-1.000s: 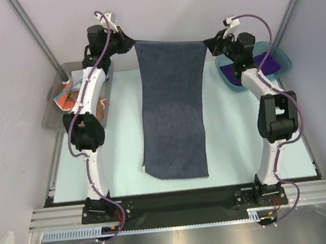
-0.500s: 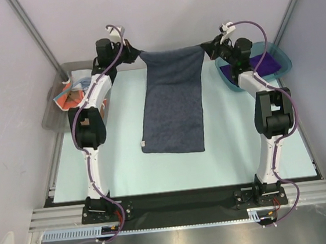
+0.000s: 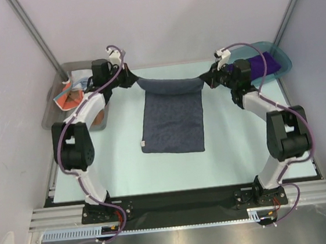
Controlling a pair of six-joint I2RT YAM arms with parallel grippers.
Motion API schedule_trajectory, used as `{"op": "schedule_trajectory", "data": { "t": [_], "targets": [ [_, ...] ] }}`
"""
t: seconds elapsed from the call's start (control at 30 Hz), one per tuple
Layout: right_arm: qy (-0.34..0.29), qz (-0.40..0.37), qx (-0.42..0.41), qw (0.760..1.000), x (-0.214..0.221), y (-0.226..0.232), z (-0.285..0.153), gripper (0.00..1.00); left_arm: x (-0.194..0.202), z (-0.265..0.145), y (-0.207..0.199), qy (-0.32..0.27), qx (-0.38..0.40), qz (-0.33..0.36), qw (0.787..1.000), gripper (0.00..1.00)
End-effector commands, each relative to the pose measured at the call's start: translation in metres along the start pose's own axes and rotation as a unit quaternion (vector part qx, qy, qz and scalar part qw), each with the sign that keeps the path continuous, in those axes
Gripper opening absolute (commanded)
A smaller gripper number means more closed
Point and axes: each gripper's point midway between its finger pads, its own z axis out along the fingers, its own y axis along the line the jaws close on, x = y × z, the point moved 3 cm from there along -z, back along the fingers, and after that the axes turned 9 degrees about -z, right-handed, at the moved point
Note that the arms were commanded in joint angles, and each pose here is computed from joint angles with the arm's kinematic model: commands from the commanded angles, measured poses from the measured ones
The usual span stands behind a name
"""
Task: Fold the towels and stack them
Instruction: Fold the towel
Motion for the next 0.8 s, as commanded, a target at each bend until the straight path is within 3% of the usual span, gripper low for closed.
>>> {"op": "schedule_trajectory", "data": {
  "t": [0.0, 0.33, 0.77],
  "targets": [
    [-0.005, -0.004, 0.015, 1.0, -0.013, 0.016, -0.027, 0.0, -0.018, -0.035, -0.031, -0.03, 0.028, 0.038, 0.998, 0.0],
    [0.05, 0.053, 0.011, 0.997, 0.024, 0.065, -0.07, 0.0, 0.074, -0.072, -0.049, 0.055, 0.007, 0.006, 0.998, 0.0],
    [0.127, 0.135, 0.02, 0.983, 0.068, 0.107, -0.115, 0.0, 0.122, -0.109, -0.066, 0.088, -0.012, -0.009, 0.996, 0.0]
  ]
}}
